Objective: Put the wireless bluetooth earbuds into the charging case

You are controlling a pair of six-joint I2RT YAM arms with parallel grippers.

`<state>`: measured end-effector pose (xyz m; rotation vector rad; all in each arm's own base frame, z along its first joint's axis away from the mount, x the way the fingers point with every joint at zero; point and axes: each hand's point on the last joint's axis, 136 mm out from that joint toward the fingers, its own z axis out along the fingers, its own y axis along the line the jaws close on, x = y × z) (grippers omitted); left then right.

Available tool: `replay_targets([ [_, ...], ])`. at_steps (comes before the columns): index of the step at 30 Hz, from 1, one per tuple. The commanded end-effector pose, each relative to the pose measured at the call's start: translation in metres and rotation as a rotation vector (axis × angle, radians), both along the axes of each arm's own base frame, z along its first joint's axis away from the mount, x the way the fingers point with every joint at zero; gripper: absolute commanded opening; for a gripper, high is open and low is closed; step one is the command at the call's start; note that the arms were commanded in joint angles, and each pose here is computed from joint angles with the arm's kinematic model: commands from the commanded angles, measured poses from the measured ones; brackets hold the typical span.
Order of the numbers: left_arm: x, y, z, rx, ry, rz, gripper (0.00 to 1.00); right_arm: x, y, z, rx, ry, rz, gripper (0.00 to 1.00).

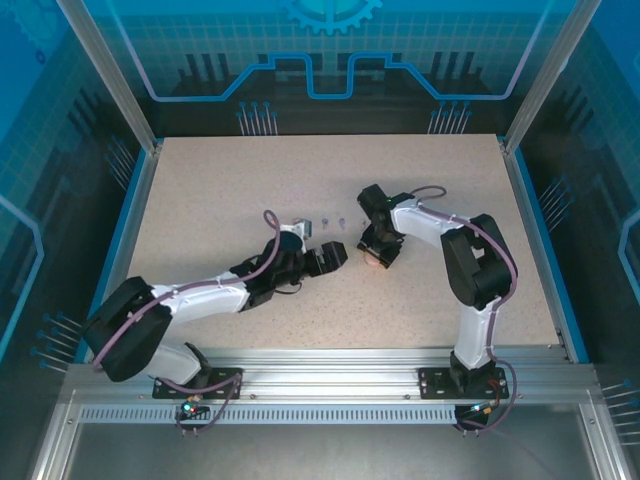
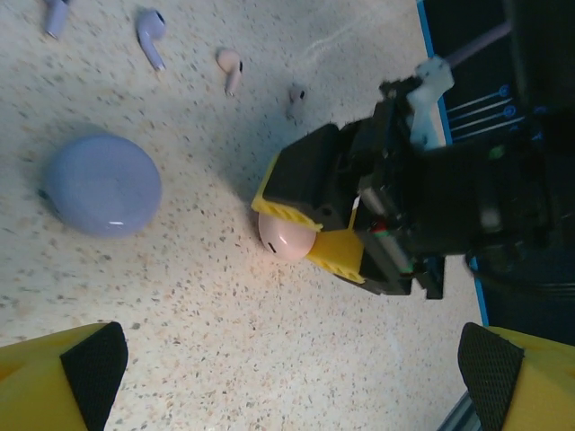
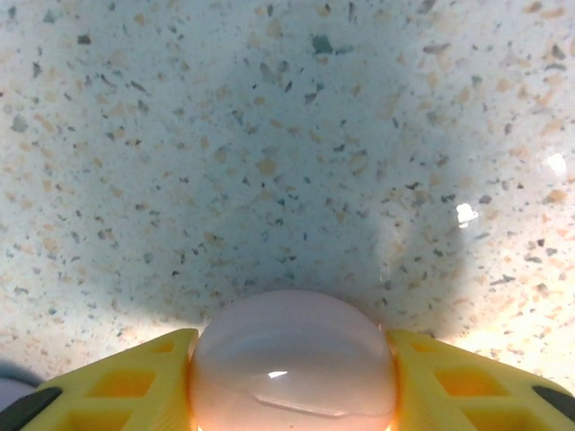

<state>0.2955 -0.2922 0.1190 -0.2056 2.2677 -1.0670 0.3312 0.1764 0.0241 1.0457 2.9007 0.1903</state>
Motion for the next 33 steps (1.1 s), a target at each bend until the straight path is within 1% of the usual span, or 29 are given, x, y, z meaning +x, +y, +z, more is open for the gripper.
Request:
replay_targets([
  [1,0.005,-0.015,0.001,-0.036,-0.094,0.004,0.99,-0.001,0.0,0.017,0.055,-0.015,-0.019,0.48],
  [6,0.004,-0.033,-0.01,-0.075,-0.158,-0.009,0.98,-0.001,-0.001,0.028,0.084,-0.03,-0.029,0.48],
  [8,0.006,-0.041,-0.016,-0.093,-0.158,-0.016,0.97,-0.002,-0.001,0.031,0.093,-0.033,-0.032,0.48],
  [11,0.009,-0.057,-0.022,-0.116,-0.159,-0.041,0.88,-0.003,0.0,0.034,0.113,-0.032,-0.039,0.48],
  [17,0.021,-0.072,-0.029,-0.15,-0.169,-0.023,0.73,-0.005,0.001,0.039,0.131,-0.032,-0.042,0.48],
  [27,0.04,-0.092,-0.036,-0.188,-0.159,-0.002,0.6,-0.007,0.004,0.043,0.152,-0.031,-0.038,0.48],
  [30,0.044,-0.096,-0.038,-0.188,-0.157,0.002,0.55,-0.007,0.004,0.045,0.157,-0.036,-0.037,0.48],
  [33,0.048,-0.098,-0.04,-0.186,-0.157,0.012,0.51,-0.008,0.003,0.047,0.159,-0.04,-0.036,0.48],
])
